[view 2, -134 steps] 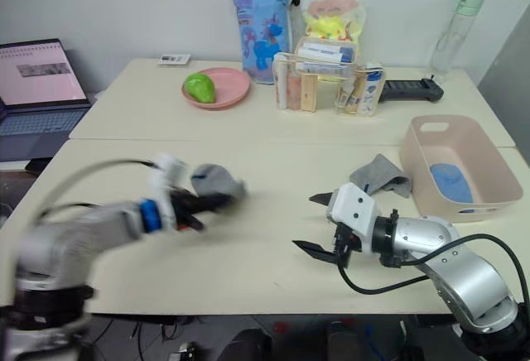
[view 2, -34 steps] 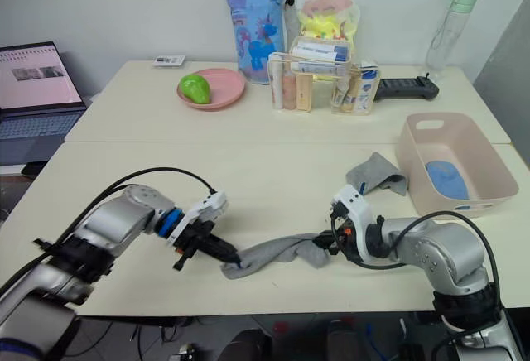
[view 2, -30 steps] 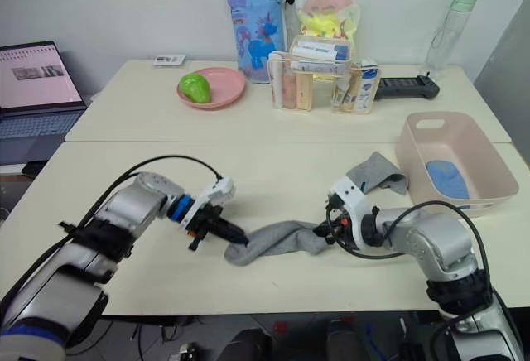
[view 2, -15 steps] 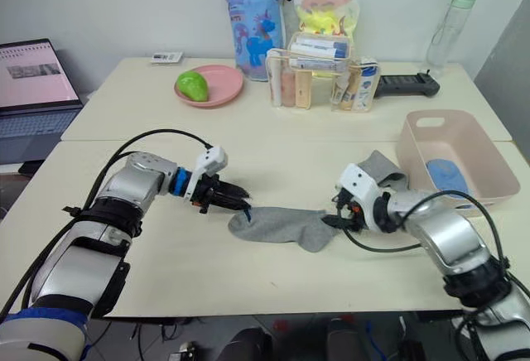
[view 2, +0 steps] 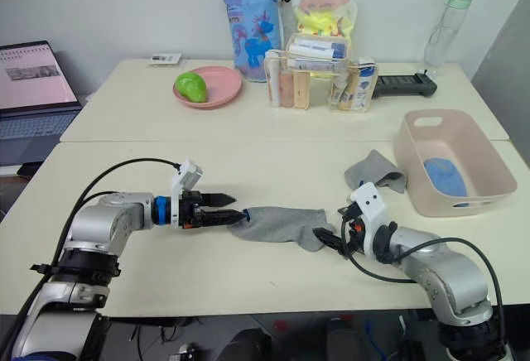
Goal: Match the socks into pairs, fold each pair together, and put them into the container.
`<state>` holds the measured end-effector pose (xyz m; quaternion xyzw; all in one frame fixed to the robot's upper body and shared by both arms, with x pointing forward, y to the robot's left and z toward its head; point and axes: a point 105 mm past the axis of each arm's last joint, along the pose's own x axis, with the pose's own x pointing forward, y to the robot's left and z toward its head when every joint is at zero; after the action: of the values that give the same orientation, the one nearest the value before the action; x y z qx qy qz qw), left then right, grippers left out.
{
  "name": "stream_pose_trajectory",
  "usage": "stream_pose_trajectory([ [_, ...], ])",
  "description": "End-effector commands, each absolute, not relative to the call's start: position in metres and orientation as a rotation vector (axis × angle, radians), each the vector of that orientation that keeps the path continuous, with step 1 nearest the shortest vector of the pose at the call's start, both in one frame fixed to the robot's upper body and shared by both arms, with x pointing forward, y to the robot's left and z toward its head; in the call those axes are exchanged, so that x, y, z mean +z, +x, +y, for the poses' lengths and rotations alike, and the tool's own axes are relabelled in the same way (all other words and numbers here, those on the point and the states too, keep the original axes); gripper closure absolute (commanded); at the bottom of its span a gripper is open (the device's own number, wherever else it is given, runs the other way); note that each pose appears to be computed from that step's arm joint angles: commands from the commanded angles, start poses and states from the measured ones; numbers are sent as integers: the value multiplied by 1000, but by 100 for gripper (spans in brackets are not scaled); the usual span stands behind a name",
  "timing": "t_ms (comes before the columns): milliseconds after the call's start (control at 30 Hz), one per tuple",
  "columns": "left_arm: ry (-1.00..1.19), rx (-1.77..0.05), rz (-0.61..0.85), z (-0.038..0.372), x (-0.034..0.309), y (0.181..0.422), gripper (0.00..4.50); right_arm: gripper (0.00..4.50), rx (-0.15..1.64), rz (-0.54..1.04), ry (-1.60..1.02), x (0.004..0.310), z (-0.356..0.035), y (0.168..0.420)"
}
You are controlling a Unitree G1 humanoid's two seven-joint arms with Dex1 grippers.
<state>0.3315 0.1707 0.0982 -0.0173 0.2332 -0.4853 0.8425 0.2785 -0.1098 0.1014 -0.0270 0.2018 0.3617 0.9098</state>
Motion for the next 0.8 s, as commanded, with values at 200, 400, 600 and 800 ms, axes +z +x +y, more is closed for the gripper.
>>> stream_pose_trajectory([
  [200,136,-1003,480,158,71,316,23,0,769,418,-266,92,-104,266],
  [400,173,-1007,461,151,58,312,187,94,781,410,-278,91,-104,265],
  [600,120,-1018,401,142,68,311,372,315,803,401,-276,92,-102,265],
  [800,89,-1062,379,146,85,295,450,449,879,419,-247,95,-100,255],
])
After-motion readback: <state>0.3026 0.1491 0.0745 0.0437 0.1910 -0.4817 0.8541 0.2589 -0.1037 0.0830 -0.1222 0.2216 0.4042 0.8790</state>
